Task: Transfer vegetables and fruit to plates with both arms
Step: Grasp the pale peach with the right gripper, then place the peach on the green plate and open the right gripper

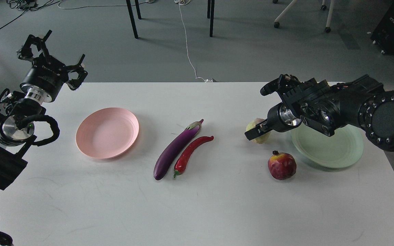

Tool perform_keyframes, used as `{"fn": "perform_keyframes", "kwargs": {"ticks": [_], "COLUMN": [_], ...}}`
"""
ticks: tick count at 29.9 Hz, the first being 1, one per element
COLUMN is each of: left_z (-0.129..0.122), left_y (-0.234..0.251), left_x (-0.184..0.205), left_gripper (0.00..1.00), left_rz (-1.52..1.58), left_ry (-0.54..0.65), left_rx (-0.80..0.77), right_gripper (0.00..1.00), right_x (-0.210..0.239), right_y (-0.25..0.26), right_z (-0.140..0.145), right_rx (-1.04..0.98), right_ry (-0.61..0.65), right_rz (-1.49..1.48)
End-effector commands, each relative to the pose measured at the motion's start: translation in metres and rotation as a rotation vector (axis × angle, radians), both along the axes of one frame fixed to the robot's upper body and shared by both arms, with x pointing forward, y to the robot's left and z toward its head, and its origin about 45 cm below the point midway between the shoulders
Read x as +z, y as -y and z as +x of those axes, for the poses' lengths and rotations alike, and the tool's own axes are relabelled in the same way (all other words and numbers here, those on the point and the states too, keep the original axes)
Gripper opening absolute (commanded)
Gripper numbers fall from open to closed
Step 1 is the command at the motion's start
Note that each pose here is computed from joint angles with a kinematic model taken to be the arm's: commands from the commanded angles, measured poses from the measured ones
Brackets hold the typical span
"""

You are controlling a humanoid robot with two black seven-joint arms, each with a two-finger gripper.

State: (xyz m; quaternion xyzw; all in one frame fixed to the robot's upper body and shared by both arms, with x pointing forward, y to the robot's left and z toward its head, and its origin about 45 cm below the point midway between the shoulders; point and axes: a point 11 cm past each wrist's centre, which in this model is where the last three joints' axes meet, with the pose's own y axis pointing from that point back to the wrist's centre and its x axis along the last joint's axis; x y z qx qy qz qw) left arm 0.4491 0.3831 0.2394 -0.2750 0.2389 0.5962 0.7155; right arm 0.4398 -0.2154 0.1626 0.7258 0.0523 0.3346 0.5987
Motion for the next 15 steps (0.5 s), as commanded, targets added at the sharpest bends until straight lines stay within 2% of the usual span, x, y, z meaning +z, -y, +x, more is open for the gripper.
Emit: {"fn": "perform_keyframes", "kwargs": {"ticks": [1, 5, 10, 15], "left_z": [0.0, 0.0, 0.001, 0.0], "left_y": [-0.001, 0.001, 0.001, -0.002], "left_x": [0.0, -0.002, -0.001, 0.002], "left_gripper": [0.98, 0.98, 0.98, 0.98], "left_rz": [0.002, 0.002, 0.003, 0.008], "left_ry": [-0.002, -0.007, -0.005, 0.0], "left_rx": [0.001, 0.0, 0.001, 0.001], "right_gripper": [0.75, 0.65, 0.65, 0.65], "right_x": [-0.001, 0.013, 0.062, 0.082], "right_y": [0.001, 0.012, 0.052, 0.126], "right_z": [-0.001, 0.007, 0.026, 0.01], "right_rx": [0.003, -0.019, -0.106, -0.227], "right_ry": [-0.003, 0.021, 0.101, 0.091], "right_rz": [0.0, 0.001, 0.01, -0.016]}}
